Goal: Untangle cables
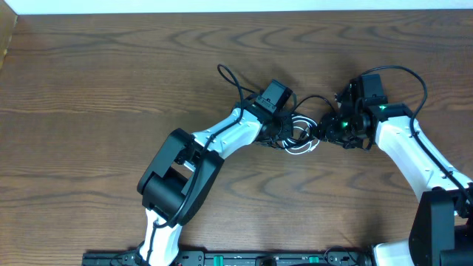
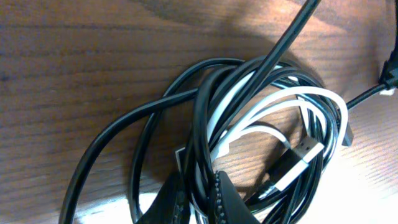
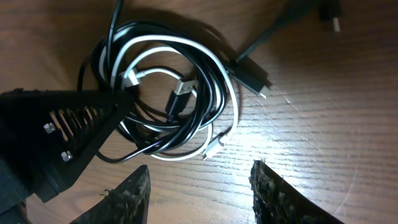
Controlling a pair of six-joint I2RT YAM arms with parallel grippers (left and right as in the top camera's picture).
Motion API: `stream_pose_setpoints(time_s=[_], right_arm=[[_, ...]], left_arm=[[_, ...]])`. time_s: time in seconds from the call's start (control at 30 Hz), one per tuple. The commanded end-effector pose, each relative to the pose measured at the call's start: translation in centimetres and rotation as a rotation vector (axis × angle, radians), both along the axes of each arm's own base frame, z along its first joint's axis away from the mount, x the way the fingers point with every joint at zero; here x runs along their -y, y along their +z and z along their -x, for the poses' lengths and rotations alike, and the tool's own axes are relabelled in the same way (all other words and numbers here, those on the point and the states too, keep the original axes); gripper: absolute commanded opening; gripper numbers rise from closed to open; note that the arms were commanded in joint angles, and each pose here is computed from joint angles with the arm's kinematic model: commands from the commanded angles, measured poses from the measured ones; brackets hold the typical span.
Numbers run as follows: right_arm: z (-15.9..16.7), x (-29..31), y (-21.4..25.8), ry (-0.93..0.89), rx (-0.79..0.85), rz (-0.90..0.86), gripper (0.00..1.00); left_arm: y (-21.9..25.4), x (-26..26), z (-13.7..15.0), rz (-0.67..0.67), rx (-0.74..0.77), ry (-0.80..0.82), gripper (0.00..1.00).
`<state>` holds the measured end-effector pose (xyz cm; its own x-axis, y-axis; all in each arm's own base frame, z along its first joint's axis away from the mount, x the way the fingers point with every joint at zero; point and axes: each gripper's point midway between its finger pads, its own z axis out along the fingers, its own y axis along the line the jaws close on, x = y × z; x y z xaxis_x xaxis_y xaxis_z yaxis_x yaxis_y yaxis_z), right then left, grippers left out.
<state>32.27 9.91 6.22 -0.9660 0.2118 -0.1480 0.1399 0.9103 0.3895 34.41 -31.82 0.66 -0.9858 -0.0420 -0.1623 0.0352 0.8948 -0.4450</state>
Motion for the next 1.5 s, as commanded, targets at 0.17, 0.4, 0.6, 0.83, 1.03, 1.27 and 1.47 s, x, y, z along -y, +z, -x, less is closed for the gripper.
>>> stream_pose_setpoints(time_s=[0.17, 0.4, 0.6, 0.83, 1.03, 1.27, 1.47], right_arm=[[-0.3, -1.6, 0.8, 0.11, 0.057, -0.074, 0.46], [-0.8, -1.7, 1.0, 0.11, 0.077, -0.084, 0.46], [-0.8, 1.2, -0.2, -0.104, 0.007, 0.05, 0.35], [0.5, 3.3, -1.4, -0.179, -0.052, 0.16, 0.01], [1.6, 2.4, -2.0, -0.102, -0.075, 0.122, 0.01], [1.6, -3.7, 0.8, 0.12, -0.011, -0.233, 0.01], [1.2, -4.9, 2.5, 0.136, 0.009, -0.376, 0.01]], left_arm=[[8.7, 1.6, 1.1, 0.216, 0.118, -0.261, 0.07], [15.0, 2.2, 2.7, 0.415, 0.139, -0.348, 0.08], [18.2, 1.3, 3.1, 0.547, 0.125, -0.377, 0.07], [21.2, -1.2, 1.8, 0.614, 0.169, -0.349, 0.07], [21.2, -1.7, 1.3, 0.608, 0.195, -0.352, 0.08], [19.3, -2.6, 1.5, 0.509, 0.174, -0.327, 0.08], [18.7, -3.0, 2.3, 0.487, 0.179, -0.381, 0.1]])
